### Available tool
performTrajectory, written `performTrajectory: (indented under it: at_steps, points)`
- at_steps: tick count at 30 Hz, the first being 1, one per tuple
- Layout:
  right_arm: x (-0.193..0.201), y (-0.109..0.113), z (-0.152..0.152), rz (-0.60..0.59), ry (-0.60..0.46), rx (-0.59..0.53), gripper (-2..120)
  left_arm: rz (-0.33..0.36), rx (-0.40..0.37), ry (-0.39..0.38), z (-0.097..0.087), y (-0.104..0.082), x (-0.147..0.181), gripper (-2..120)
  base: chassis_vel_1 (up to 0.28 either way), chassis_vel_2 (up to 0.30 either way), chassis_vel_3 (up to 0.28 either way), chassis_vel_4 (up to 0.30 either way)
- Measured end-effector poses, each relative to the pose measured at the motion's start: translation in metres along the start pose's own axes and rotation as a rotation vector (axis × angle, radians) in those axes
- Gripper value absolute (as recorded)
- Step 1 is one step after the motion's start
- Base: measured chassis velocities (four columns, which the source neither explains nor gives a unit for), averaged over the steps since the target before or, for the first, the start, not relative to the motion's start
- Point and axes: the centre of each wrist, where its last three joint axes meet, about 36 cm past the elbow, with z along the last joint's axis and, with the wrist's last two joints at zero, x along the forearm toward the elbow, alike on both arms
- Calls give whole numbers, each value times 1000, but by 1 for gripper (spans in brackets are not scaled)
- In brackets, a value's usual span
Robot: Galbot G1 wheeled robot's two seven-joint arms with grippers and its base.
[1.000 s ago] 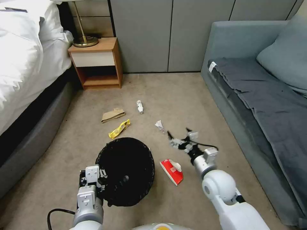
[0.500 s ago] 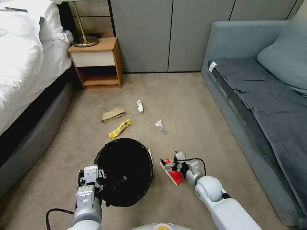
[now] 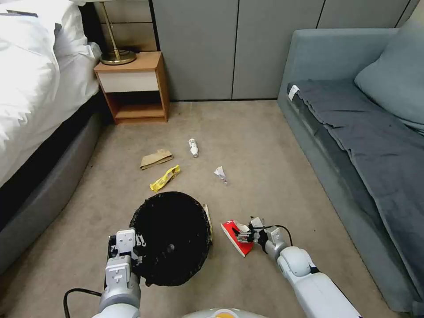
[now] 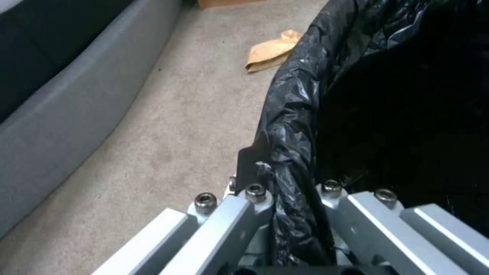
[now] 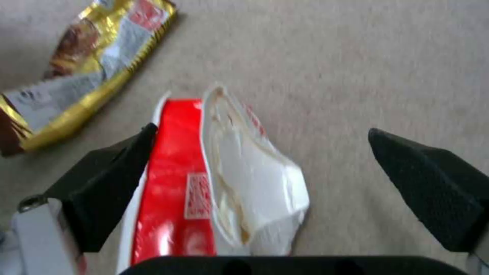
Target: Pick up the trash bin, then pick up the garbage from the floor and place it into the trash bin.
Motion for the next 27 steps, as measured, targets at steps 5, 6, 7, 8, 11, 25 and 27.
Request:
performTrajectory:
  at_steps: [5, 6, 7, 8, 11, 25, 27]
  points:
    - [-3, -1, 17, 14, 26, -4, 100, 0, 1, 0, 0, 0, 0, 1, 0, 0, 0, 0]
    - [-3, -1, 21, 16, 30, -4, 100, 0, 1, 0, 0, 0, 0, 1, 0, 0, 0, 0]
    - [-3, -1, 21, 16, 30, -4, 100, 0, 1, 0, 0, 0, 0, 1, 0, 0, 0, 0]
    - [-4, -1, 26, 18, 33, -3, 97, 0, 1, 0, 0, 0, 0, 1, 0, 0, 0, 0]
    - [-4, -1, 31, 22, 32, 1, 88, 0, 2, 0, 0, 0, 0, 1, 0, 0, 0, 0]
    - [-6, 4, 35, 31, 16, 9, 37, 1, 4, -2, -1, -1, 1, 1, 0, 0, 0, 0]
    - [-6, 4, 34, 32, 11, 14, 29, 2, 4, -3, -1, -1, 1, 1, 0, 0, 0, 0]
